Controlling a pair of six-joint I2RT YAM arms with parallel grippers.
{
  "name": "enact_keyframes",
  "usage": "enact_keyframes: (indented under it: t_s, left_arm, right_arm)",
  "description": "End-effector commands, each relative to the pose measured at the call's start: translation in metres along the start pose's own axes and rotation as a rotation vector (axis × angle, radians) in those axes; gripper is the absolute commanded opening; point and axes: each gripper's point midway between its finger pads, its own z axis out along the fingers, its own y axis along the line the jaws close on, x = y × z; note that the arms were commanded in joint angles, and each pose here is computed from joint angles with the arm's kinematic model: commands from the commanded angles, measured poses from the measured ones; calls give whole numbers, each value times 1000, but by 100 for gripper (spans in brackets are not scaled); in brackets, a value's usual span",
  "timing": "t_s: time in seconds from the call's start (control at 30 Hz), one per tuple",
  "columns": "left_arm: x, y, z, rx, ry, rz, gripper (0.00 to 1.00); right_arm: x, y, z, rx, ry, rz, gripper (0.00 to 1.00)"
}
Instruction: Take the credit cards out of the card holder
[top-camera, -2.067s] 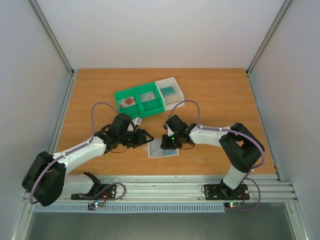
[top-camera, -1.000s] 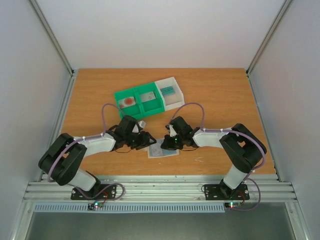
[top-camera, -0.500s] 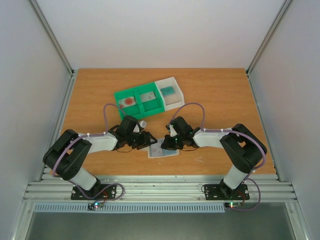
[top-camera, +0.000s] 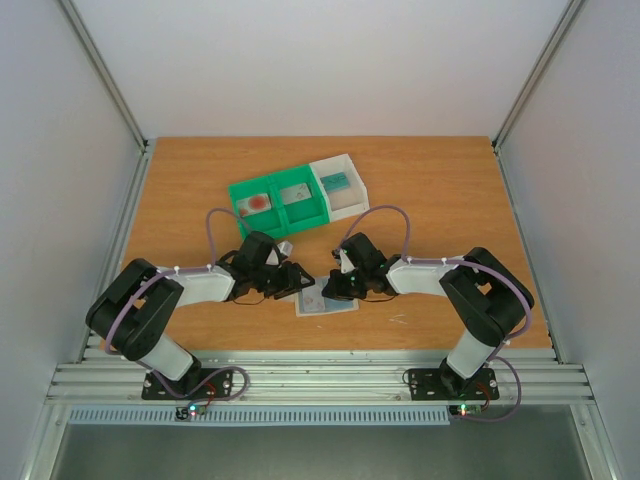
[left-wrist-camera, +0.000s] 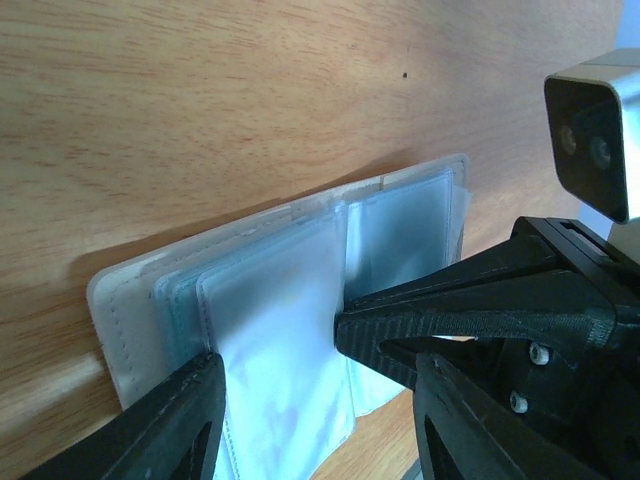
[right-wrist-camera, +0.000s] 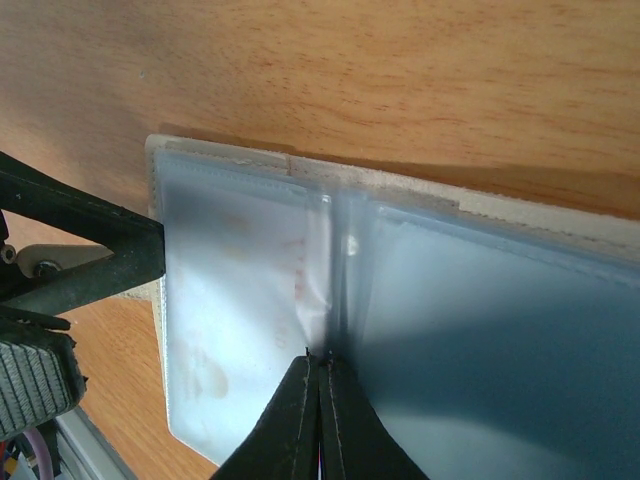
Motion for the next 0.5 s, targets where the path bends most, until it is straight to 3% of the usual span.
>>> enact_keyframes:
  t_s: [0.0,0.47]
  left_arm:
    - [1,1,4,23,0,-10,53]
    - [5,-4,-4,11,10,-15,56]
  right_arm:
    - [18,-31,7,99,47,54,1]
    - [21,-39,8,124,43,76,1]
